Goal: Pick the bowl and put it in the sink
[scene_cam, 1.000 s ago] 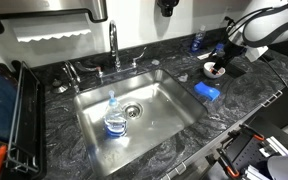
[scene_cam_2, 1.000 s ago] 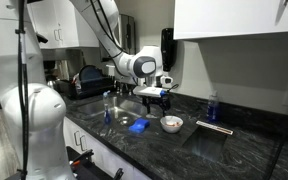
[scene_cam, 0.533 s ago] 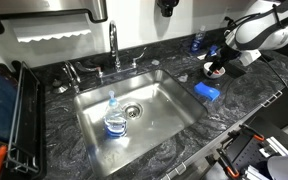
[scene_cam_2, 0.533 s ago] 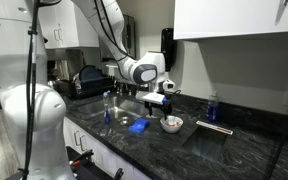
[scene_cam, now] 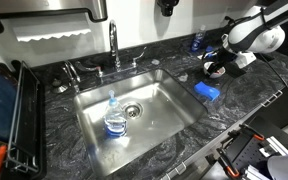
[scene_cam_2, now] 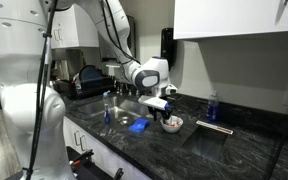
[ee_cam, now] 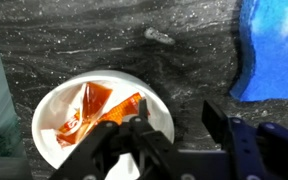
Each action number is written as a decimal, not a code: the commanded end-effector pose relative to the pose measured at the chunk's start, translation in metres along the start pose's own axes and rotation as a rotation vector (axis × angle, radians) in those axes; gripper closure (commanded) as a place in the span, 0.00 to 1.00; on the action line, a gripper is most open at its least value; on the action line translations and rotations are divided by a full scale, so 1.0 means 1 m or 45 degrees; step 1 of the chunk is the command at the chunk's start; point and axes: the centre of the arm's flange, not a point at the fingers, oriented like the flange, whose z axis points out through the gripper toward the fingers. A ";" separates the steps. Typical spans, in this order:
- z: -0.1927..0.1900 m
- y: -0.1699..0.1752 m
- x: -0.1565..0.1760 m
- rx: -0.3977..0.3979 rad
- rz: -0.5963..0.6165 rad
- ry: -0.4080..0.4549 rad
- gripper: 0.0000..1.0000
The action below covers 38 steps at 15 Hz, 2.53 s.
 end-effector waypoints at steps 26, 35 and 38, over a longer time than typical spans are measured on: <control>-0.058 -0.257 -0.025 0.191 -0.399 0.187 0.98; -0.056 -0.312 -0.037 0.178 -0.517 0.240 0.91; -0.056 -0.311 -0.037 0.179 -0.513 0.239 0.91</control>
